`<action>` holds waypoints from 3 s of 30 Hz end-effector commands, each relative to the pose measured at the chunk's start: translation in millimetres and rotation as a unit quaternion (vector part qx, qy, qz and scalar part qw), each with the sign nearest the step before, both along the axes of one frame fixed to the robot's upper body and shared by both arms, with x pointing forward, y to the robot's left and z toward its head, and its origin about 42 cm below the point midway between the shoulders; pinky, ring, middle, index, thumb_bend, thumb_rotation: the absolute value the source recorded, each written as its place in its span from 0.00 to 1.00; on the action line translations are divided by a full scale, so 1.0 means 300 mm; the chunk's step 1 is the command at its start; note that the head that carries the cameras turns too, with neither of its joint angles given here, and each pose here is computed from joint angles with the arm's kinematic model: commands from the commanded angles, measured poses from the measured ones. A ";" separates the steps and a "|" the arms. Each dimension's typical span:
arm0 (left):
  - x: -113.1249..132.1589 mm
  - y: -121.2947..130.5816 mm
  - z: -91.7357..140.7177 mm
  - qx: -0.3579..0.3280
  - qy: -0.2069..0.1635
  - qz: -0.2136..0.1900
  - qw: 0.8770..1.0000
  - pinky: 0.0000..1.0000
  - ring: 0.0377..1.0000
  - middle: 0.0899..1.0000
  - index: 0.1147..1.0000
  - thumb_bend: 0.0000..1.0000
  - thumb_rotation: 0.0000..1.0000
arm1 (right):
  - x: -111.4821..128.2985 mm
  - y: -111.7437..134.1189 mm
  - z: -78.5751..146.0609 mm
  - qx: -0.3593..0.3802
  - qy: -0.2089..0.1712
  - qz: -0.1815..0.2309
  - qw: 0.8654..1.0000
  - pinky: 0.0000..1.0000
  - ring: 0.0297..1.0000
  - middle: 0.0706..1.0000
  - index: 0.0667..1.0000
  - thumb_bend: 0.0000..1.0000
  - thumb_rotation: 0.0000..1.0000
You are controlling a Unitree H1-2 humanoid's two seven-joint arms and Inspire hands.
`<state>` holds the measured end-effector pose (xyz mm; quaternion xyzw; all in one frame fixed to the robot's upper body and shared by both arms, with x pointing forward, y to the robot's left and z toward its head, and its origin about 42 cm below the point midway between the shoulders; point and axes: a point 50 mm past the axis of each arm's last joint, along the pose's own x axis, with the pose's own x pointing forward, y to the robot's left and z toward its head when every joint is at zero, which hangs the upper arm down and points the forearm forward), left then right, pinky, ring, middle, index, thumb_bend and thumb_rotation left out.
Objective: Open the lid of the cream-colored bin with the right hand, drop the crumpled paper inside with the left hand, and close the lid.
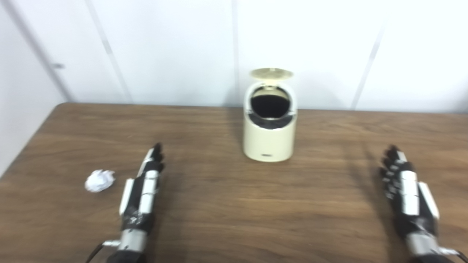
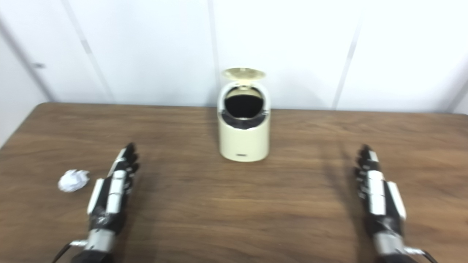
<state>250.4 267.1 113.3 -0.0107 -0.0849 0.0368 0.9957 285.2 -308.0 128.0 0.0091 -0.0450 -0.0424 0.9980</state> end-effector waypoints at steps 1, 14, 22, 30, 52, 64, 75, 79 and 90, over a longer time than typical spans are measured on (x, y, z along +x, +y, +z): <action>-0.027 -0.043 -0.040 -0.012 0.013 0.000 1.000 1.00 1.00 1.00 0.98 0.48 0.90 | 0.019 -0.010 0.046 0.001 -0.043 0.009 0.999 1.00 1.00 1.00 0.99 0.52 1.00; -0.017 -0.084 -0.059 -0.003 0.019 0.007 1.000 1.00 1.00 1.00 0.98 0.53 0.88 | 0.021 0.011 0.102 0.014 -0.046 0.012 0.999 1.00 1.00 1.00 0.99 0.46 1.00; -0.015 -0.095 -0.055 0.002 0.024 0.020 1.000 1.00 0.98 0.98 0.96 0.56 0.86 | 0.014 0.029 0.132 0.016 -0.041 0.015 0.999 1.00 1.00 1.00 0.99 0.43 1.00; -0.020 -0.090 0.009 0.064 0.023 0.010 0.998 1.00 1.00 0.99 0.99 0.60 0.64 | 0.010 0.038 0.144 0.011 -0.042 0.011 0.999 1.00 1.00 1.00 0.98 0.44 1.00; 0.069 0.136 0.419 0.324 -0.042 0.097 0.940 0.93 0.94 0.93 0.93 0.82 0.29 | 0.008 0.045 0.118 0.023 -0.035 0.019 0.999 1.00 1.00 1.00 0.99 0.44 1.00; 0.121 0.335 0.505 0.404 -0.010 0.116 0.907 0.95 0.96 0.94 0.87 0.85 0.26 | 0.015 0.046 0.110 0.022 -0.033 0.017 0.999 1.00 1.00 1.00 0.99 0.44 1.00; 0.102 0.420 0.526 0.513 0.096 0.115 0.845 0.86 0.94 0.93 0.86 0.92 0.27 | 0.015 0.042 0.121 0.023 -0.035 0.016 0.999 1.00 1.00 1.00 0.99 0.42 1.00; 0.101 0.435 0.528 0.546 0.120 0.120 0.820 0.82 0.92 0.92 0.84 0.96 0.28 | 0.010 0.042 0.118 0.019 -0.033 0.017 0.999 1.00 1.00 1.00 1.00 0.43 1.00; 0.089 0.494 0.497 0.581 0.168 0.103 0.790 0.81 0.91 0.91 0.85 0.93 0.18 | 0.015 0.034 0.105 0.020 -0.030 0.014 0.999 1.00 1.00 1.00 0.99 0.44 1.00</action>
